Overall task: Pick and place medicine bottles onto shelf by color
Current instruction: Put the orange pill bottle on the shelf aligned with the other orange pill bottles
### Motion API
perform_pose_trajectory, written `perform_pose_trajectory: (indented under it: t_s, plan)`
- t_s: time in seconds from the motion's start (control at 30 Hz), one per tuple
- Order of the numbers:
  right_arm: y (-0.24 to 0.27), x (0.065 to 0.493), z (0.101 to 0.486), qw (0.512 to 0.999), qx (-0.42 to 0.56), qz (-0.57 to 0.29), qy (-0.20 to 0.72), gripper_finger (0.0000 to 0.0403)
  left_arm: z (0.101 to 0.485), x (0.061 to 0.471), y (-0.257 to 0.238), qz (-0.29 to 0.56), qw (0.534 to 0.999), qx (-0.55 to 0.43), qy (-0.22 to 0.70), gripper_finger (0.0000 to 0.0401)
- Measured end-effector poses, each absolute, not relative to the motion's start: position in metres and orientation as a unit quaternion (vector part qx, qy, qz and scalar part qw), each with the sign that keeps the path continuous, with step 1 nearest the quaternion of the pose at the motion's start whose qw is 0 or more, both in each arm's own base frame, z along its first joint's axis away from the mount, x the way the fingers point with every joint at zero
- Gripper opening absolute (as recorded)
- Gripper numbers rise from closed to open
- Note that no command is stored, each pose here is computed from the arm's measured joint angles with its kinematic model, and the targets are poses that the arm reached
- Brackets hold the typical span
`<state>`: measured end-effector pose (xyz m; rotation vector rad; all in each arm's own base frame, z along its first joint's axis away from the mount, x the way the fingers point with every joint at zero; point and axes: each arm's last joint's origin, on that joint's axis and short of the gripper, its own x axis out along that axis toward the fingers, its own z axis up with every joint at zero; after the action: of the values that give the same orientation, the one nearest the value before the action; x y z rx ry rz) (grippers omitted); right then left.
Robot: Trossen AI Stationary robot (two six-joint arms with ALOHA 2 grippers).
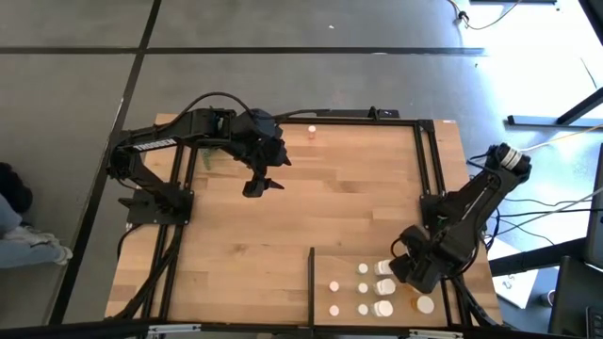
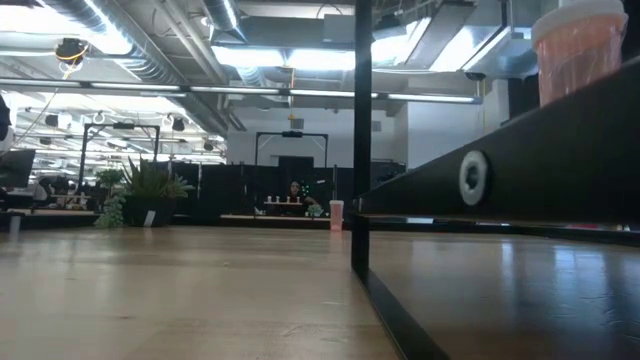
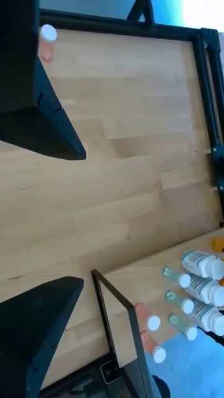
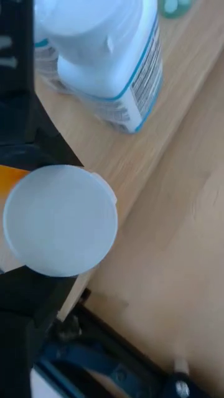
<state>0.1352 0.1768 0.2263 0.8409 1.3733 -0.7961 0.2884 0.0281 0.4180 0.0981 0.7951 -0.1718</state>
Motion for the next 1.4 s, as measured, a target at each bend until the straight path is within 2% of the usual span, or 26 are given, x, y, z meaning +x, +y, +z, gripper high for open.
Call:
perform_pose_trajectory:
  t_s: [0.43,0.87,1.4]
  plan:
    - [0.181,0.138,0.223,0.621,0.375,-0.339,0.599,0.0208,0.418,0.288,0.028,-0.083,0.917,0.048,0.387,0.0316]
    - [0.181,0.138,0.223,0.625,0.366,-0.333,0.603,0.0256,0.418,0.288,0.028,-0.084,0.917,0.048,0.387,0.0316]
    - [0.175,0.134,0.235,0.627,0.384,-0.314,0.601,0.0258,0.418,0.288,0.028,-0.084,0.917,0.048,0.388,0.0316]
